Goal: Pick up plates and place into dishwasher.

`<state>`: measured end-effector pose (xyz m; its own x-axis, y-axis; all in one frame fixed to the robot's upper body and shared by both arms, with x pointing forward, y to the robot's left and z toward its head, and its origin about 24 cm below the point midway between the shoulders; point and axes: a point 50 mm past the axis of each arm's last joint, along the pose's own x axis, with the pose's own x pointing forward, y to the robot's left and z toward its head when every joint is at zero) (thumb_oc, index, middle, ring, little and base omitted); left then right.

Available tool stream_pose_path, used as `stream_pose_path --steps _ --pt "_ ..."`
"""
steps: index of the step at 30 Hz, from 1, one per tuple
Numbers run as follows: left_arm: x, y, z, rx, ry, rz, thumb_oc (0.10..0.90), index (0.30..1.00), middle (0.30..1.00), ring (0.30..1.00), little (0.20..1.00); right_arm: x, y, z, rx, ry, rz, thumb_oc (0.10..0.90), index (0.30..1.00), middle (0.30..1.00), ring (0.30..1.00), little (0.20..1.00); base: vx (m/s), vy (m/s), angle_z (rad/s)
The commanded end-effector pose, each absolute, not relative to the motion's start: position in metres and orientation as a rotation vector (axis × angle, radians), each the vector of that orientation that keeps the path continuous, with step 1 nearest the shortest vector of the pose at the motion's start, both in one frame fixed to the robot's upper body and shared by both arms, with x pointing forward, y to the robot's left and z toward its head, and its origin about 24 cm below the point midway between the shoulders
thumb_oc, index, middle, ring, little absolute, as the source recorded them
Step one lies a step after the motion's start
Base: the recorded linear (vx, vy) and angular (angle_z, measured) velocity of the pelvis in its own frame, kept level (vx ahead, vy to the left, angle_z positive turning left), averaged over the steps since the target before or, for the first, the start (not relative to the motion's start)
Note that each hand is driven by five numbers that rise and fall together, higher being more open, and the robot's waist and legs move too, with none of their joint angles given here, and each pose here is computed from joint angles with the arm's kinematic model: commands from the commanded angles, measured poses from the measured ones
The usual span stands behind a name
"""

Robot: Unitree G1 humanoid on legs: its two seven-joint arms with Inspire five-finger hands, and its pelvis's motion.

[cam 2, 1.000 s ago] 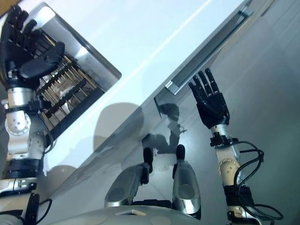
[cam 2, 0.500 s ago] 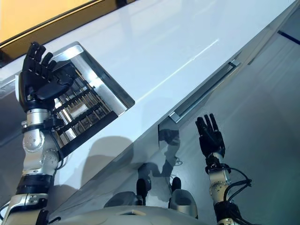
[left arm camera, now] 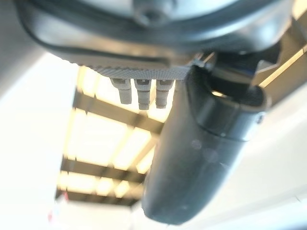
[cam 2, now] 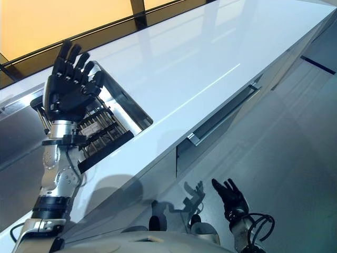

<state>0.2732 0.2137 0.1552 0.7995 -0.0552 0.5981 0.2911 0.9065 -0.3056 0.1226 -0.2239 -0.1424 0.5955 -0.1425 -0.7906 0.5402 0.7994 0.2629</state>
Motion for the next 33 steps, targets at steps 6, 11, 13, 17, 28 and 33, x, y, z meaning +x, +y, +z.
stream_pose_path --steps 6,11,13,17,28,33 --pt "0.276 0.128 0.23 -0.718 -0.792 -0.808 0.8 0.9 0.9 0.9 0.9 0.133 -0.245 -0.137 0.39 0.864 -0.344 0.8 0.9 0.9 0.9 0.9 0.0 -0.031 -0.05" --pt "0.275 0.088 0.222 -0.939 -0.606 -1.043 0.8 0.9 0.9 0.9 0.9 0.137 -0.237 -0.138 0.373 0.879 -0.285 0.8 0.9 0.9 0.9 0.9 0.0 -0.023 -0.11" --pt "0.273 0.069 0.214 -1.042 -0.489 -1.134 0.8 0.9 0.9 0.9 0.9 0.139 -0.235 -0.138 0.367 0.884 -0.265 0.8 0.9 0.9 0.9 0.9 0.01 -0.023 -0.11" --pt "0.267 0.041 0.199 -1.236 -0.305 -1.248 0.8 0.9 0.9 0.9 0.9 0.139 -0.231 -0.14 0.37 0.893 -0.244 0.8 0.9 0.9 0.9 0.9 0.02 -0.024 -0.15" --pt "0.255 -0.012 0.145 -1.613 0.291 -1.159 0.8 0.9 0.9 0.9 0.9 0.131 -0.221 -0.144 0.361 0.92 -0.219 0.8 0.9 0.9 0.9 0.9 0.0 -0.023 -0.11" --pt "0.247 -0.024 0.087 -1.561 0.518 -0.97 0.8 0.9 0.9 0.9 0.9 0.127 -0.222 -0.145 0.371 0.912 -0.229 0.8 0.9 0.9 0.9 0.9 -0.02 -0.026 -0.1"
